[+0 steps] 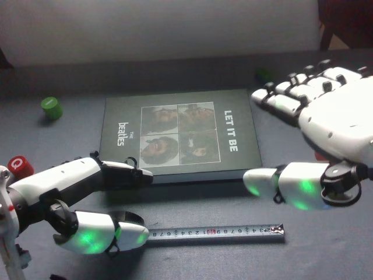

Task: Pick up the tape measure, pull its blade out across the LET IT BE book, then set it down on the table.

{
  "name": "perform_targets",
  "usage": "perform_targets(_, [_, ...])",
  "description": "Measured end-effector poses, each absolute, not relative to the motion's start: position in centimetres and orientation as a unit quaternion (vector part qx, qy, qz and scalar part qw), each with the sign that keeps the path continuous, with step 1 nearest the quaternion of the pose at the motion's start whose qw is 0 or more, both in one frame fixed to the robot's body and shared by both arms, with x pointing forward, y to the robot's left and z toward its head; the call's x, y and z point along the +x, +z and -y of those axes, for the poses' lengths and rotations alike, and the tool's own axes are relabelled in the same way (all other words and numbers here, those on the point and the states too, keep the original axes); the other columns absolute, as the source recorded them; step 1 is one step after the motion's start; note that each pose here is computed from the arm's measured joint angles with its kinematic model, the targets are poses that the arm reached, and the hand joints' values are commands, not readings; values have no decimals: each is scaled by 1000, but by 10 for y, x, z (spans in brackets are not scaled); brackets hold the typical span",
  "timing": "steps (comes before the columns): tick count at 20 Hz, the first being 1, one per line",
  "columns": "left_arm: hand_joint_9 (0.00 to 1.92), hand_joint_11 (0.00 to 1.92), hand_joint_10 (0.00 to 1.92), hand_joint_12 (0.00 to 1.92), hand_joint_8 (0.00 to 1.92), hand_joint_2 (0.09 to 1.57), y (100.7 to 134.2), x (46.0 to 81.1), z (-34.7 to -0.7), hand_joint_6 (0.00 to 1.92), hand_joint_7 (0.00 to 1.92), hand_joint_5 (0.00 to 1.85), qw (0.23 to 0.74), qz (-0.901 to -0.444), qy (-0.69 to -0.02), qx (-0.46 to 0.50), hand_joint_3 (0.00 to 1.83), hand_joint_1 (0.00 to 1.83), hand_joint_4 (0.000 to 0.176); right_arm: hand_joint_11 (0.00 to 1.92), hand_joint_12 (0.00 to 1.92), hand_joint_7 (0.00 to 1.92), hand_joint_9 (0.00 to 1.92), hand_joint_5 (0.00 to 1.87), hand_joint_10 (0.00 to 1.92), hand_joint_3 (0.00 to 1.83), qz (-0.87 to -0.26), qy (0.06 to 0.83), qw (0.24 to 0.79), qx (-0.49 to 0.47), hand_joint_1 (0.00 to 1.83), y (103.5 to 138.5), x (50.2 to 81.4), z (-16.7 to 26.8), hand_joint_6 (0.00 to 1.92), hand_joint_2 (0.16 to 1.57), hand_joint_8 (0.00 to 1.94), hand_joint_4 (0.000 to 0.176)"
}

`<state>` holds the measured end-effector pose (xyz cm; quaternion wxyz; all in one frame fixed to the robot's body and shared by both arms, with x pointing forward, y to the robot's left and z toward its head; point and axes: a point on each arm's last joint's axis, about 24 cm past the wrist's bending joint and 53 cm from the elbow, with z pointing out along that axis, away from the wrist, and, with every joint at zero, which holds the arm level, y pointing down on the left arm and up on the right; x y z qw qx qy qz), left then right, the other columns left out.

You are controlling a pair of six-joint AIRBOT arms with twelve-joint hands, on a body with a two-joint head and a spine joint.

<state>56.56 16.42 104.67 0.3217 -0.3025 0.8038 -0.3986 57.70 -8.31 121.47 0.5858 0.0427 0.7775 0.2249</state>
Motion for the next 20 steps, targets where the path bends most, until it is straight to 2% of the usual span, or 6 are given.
perform_targets(11, [375,58,7,711,6,1096,1040,564,-178,4,461,447,334,-806,-388,-296,8,920,0,0,534,77,81,50,2,2,-783,244,568,67,25,1206,572,82,0,1071,0,83])
perform_targets(14, [371,44,3,707,0,1111,1031,559,-185,0,448,439,332,-812,-377,-296,11,925,0,0,645,92,99,58,5,1,-783,247,567,65,17,1206,571,81,0,1075,2,82])
perform_targets(20, [362,44,0,710,0,1114,1026,555,-188,2,442,443,339,-816,-370,-285,7,934,0,0,614,86,95,67,2,0,-778,248,575,55,49,1211,571,79,2,1063,0,79])
